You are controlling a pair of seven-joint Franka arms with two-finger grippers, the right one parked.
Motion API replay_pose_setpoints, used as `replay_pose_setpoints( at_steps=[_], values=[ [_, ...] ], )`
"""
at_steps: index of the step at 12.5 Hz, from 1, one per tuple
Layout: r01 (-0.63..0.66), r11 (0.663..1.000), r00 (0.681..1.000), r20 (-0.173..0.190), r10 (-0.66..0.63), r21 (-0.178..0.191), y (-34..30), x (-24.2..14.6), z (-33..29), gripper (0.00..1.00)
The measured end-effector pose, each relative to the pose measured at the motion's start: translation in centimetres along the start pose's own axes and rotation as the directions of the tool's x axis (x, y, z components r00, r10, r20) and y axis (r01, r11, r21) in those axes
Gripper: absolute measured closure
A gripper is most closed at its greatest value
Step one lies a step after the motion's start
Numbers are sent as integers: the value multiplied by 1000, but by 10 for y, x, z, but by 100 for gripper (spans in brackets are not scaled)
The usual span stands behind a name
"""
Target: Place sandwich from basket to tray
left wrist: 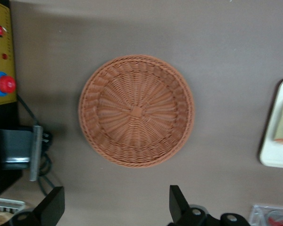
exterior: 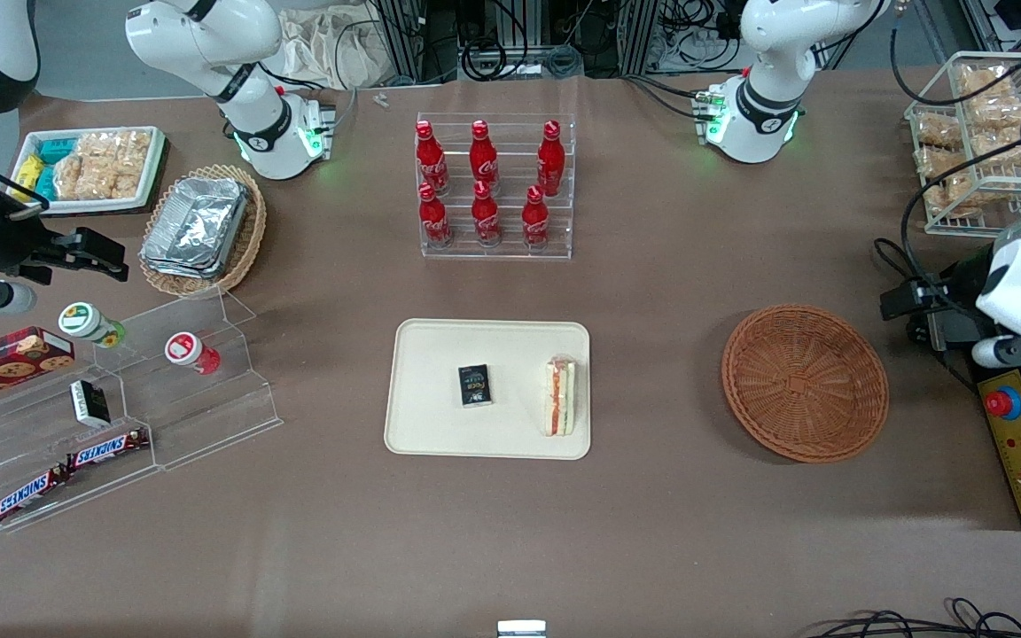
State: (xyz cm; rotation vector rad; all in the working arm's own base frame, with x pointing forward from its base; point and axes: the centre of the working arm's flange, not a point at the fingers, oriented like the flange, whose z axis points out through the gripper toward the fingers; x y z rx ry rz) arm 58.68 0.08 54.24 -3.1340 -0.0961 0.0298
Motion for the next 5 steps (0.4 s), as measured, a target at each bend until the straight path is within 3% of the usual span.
replay_pose_setpoints(
  at_steps=[2,5],
  values=[
    [-37,999,998,-44,38,14,-5,-18,9,0],
    [-108,994,993,-51,109,21,1,-33,17,0]
  ],
)
